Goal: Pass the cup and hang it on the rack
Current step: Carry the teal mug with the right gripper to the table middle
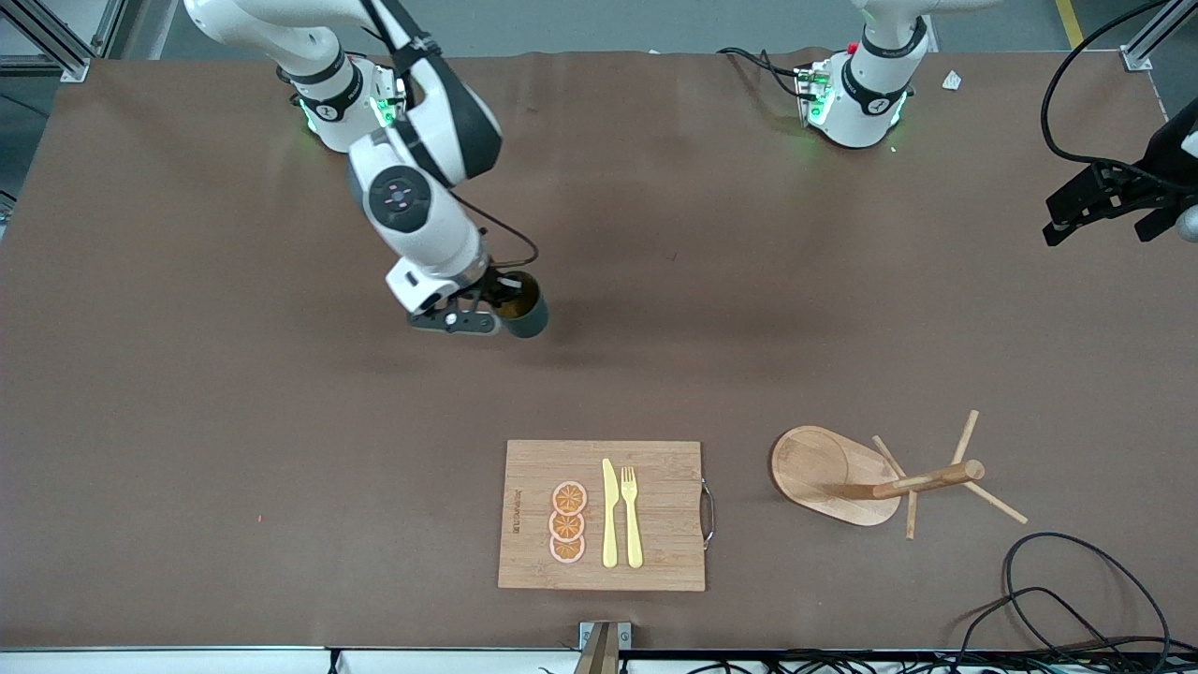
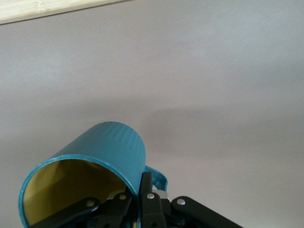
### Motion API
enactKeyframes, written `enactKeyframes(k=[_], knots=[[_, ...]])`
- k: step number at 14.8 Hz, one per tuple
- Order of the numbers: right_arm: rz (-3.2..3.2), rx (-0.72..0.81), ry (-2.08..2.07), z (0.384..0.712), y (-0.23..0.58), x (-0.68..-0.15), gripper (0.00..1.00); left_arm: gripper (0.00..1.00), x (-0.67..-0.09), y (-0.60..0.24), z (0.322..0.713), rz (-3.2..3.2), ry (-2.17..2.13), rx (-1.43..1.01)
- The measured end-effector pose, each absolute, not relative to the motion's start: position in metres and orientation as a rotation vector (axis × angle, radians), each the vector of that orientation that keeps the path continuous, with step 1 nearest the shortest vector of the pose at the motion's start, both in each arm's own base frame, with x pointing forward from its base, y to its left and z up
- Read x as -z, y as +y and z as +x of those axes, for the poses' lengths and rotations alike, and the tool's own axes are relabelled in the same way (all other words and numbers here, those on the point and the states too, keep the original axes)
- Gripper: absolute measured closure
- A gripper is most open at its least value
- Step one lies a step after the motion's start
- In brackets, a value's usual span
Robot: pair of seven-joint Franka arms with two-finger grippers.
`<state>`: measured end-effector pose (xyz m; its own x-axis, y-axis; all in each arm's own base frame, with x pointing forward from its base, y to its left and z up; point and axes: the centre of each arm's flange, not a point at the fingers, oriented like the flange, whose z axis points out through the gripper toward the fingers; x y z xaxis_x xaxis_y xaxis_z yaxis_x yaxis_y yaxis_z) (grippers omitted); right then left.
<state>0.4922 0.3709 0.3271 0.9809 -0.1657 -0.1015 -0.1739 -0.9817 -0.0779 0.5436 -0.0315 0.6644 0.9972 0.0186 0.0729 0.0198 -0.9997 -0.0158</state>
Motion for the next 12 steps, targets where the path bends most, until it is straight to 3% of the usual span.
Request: enactKeyframes(k=[4, 12], knots=[[-3.043, -0.157, 0.409, 0.493, 0.425, -0.291, 0.95, 0.0, -0.665, -0.03, 0.544, -3.123, -0.034, 0.114], [-3.045, -0.183, 0.576, 0.486, 0.459, -0.257, 0.95, 0.0, -0.665, -0.03, 0.544, -3.123, -0.034, 0.114]])
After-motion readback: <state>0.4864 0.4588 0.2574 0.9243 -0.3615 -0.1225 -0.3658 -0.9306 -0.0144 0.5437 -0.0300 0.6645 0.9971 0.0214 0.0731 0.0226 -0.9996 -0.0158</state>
